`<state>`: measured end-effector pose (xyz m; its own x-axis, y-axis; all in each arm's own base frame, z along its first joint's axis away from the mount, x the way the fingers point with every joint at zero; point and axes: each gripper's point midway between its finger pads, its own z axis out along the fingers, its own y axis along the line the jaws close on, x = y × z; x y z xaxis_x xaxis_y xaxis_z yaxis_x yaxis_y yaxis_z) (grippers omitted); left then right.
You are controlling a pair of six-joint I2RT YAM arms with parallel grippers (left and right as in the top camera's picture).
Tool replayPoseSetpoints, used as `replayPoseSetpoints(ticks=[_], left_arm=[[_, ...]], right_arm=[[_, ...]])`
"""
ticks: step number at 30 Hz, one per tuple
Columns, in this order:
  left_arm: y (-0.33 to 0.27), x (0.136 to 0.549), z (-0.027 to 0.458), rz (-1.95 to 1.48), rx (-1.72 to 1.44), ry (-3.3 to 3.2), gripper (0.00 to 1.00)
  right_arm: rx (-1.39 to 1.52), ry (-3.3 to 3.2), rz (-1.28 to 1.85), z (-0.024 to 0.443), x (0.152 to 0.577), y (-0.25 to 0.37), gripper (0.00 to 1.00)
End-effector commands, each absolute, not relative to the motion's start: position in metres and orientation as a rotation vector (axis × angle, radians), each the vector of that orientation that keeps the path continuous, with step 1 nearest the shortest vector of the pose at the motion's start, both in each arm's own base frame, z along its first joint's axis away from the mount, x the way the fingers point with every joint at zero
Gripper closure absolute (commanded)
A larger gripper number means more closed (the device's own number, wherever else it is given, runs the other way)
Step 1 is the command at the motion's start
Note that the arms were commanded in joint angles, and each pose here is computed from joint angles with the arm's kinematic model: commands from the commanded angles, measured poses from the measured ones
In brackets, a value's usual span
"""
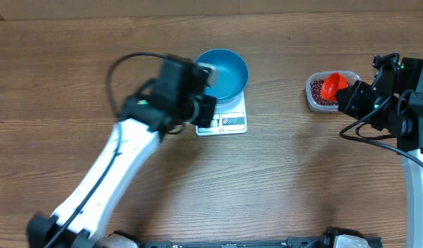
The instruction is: Scoop item into bowl and weigh 150g on scale
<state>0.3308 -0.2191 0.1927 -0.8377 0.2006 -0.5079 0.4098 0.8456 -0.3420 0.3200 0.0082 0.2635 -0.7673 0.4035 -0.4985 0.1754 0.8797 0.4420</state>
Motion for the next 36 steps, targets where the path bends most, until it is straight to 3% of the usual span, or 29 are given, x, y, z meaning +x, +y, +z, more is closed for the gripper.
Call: replayPoseSetpoints(ticks=[1, 16, 23, 36], left_arm=[[-0.236, 0.332, 0.164, -0.52, 0.393, 2.647, 0.96], [-0.27, 0.346, 0.082, 0.019, 0.479, 2.591, 0.96], [-0.254, 0.366, 0.058, 0.244, 0.45, 2.532, 0.96], [-0.261, 0.376, 0.036, 0.274, 0.525, 2.504, 0.96]], right_arm=[[0.384, 2.405, 0.485, 0.279, 0.322, 0.007, 0.96], [0.39, 2.417, 0.486, 0.277, 0.319, 0.007, 0.96], [0.391, 2.421, 0.487, 0.276, 0.318, 0.008, 0.96], [0.392, 2.421, 0.486, 0.276, 0.319, 0.007, 0.96]])
